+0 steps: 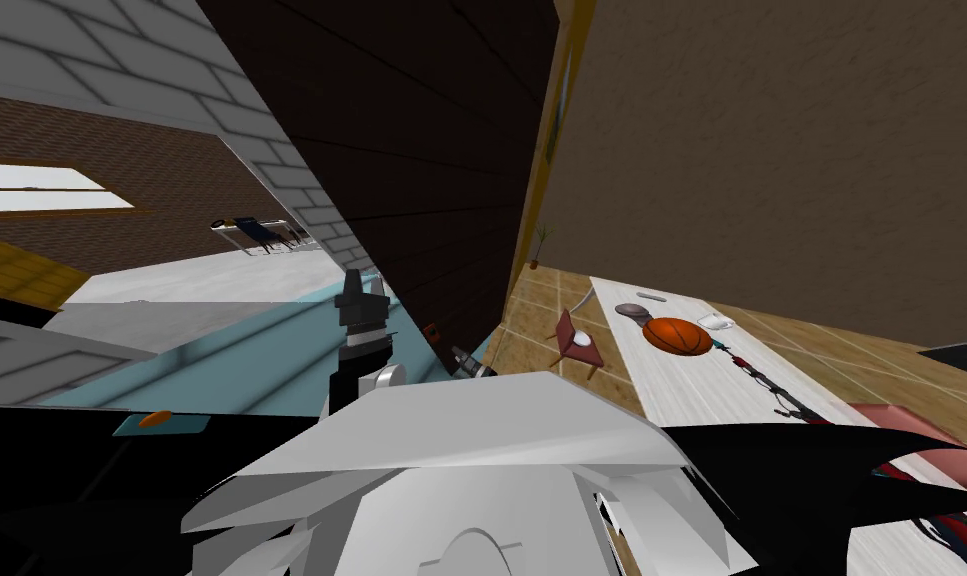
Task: Push the door open
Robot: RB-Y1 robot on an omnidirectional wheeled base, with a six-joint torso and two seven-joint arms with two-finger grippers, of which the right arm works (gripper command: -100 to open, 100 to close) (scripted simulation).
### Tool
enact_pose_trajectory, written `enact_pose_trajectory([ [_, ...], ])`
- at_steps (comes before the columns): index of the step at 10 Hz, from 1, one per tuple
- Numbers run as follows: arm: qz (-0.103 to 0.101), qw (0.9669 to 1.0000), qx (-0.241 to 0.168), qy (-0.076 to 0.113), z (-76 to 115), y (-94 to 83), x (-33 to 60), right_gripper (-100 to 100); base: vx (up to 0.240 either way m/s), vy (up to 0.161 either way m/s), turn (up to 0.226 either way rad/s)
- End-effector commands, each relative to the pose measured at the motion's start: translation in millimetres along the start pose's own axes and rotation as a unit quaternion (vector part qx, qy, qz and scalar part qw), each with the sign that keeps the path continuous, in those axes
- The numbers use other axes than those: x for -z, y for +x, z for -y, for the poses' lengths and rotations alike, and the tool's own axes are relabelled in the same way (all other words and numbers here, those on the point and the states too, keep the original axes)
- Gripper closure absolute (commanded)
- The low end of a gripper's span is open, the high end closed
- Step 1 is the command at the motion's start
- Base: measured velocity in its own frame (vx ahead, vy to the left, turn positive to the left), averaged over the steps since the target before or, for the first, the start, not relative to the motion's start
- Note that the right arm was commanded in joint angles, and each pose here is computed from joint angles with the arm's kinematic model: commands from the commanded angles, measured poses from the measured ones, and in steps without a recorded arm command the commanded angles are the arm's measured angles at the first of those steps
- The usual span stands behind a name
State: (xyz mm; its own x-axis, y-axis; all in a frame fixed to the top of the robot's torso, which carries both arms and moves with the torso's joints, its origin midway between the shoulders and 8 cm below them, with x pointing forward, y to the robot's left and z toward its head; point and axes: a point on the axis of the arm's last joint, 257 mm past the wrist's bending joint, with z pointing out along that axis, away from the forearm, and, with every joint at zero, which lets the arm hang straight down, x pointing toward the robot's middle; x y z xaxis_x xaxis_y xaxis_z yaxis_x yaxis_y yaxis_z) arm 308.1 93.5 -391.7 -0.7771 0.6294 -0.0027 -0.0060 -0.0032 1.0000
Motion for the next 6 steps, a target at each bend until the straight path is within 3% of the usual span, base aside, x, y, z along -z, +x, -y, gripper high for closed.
enact_pose_trajectory([
  [1, 0.020, 0.9998, 0.000, 0.001, -0.4, -13.7, -2.6, -100, -0.065, 0.150, -0.099],
  [4, 0.053, 0.9986, -0.001, 0.003, -0.1, -34.5, -6.0, -100, -0.062, 0.155, -0.112],
  [6, 0.050, 0.9987, 0.002, 0.005, 1.9, -34.1, -4.5, -100, 0.016, 0.089, 0.012],
])
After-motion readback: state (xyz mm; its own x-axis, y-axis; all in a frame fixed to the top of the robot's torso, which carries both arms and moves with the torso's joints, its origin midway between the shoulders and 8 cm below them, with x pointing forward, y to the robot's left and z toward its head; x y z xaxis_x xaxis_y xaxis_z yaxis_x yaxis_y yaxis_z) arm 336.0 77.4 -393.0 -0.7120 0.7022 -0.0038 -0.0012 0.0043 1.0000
